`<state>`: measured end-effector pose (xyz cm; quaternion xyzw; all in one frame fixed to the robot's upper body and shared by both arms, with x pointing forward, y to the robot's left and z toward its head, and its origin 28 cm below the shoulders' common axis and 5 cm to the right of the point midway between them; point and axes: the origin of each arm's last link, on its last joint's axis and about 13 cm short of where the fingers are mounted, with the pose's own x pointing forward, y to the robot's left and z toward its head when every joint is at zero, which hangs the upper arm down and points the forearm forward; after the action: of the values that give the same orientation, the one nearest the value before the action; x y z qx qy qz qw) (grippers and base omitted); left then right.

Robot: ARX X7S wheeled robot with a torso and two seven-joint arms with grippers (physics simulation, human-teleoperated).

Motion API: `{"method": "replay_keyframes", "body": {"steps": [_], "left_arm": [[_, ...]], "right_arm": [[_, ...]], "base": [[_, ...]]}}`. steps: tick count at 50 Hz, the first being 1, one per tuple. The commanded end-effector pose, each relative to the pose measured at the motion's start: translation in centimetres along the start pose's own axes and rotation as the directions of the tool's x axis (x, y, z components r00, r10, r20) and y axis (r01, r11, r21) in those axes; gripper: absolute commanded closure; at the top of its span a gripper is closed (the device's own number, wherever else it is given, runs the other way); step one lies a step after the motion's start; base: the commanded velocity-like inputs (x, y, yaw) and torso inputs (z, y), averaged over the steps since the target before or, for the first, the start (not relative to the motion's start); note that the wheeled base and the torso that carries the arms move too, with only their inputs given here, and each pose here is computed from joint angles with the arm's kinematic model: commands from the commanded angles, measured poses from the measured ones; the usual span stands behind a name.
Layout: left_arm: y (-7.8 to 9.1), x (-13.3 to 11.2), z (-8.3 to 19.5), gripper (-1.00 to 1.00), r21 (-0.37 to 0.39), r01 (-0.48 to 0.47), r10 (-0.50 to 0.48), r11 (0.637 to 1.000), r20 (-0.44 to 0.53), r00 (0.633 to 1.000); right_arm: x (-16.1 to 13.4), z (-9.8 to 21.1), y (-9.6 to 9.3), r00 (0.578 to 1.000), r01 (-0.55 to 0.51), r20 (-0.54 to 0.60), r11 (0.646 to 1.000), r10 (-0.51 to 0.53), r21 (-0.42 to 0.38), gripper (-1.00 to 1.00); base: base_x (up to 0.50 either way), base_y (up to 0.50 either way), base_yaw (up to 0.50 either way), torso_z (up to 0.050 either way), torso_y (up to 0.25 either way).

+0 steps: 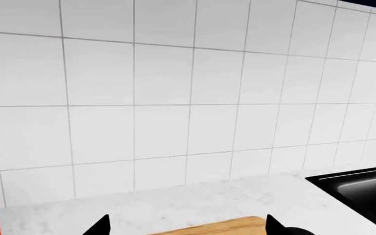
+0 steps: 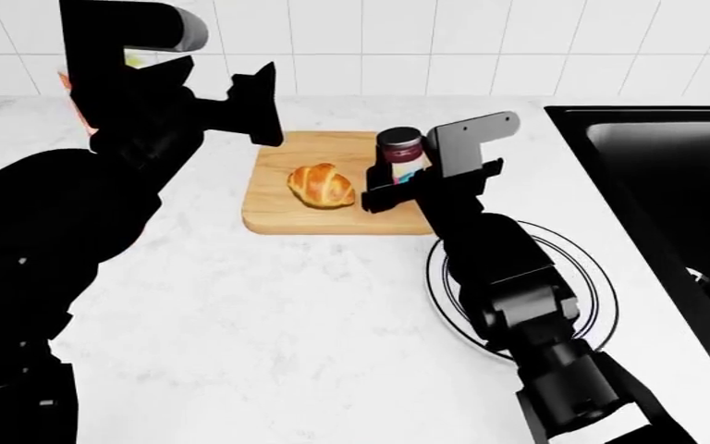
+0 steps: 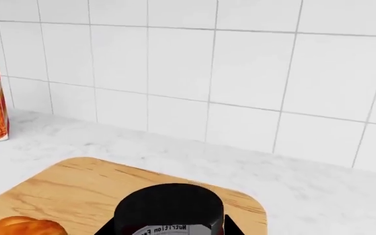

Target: From the different types of pastries on the counter, select a croissant and place it on the cutting board. Then retrieve a jar of jam from the cabinet and place it alongside the croissant on the cutting board.

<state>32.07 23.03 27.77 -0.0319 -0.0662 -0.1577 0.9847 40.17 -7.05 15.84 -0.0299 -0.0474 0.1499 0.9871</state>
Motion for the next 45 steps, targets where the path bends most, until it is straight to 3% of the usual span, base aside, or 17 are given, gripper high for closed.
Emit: {"method": "replay_keyframes", "body": {"steps": [1,8,9,25,37,45], "left_arm": [[-0.1,0.0,0.0,-1.0,0.005,0.005,-0.005,1.0,0.004,1.0],[-0.3,0.0,0.1,-1.0,0.009,0.008,-0.008,1.0,0.004,1.0],[-0.3,0.1,0.0,-1.0,0.01,0.008,-0.008,1.0,0.003,1.0],[-0.4,-0.3,0.4,-1.0,0.006,0.012,-0.013,1.0,0.012,1.0],[-0.7,-0.9,1.2,-1.0,0.007,0.016,-0.016,1.0,0.021,1.0],[-0.8,-1.6,1.7,-1.0,0.016,0.0,0.0,1.0,0.044,0.999]], "right_arm": [[-1.7,-2.7,0.3,0.992,-0.032,-0.126,0.999,0.03,-0.018,1.0],[-2.1,-3.1,0.1,0.989,-0.024,-0.148,0.999,0.021,-0.02,1.0],[-2.1,-3.0,0.1,0.989,-0.023,-0.147,1.0,0.02,-0.021,-1.0],[-2.9,-1.3,-0.3,0.993,-0.011,-0.117,1.0,0.008,-0.021,-1.0],[-5.1,4.9,-0.8,1.0,-0.001,-0.017,1.0,0.0,-0.006,-1.0],[-9.1,10.6,-0.7,0.995,-0.001,0.1,1.0,0.002,-0.007,-1.0]], "base": [[0.0,0.0,0.0,0.0,0.0],[0.0,0.0,0.0,0.0,-0.002],[0.0,0.0,0.0,0.0,0.0],[0.0,0.0,0.0,0.0,0.0],[0.0,0.0,0.0,0.0,0.0],[0.0,0.0,0.0,0.0,0.0]]}}
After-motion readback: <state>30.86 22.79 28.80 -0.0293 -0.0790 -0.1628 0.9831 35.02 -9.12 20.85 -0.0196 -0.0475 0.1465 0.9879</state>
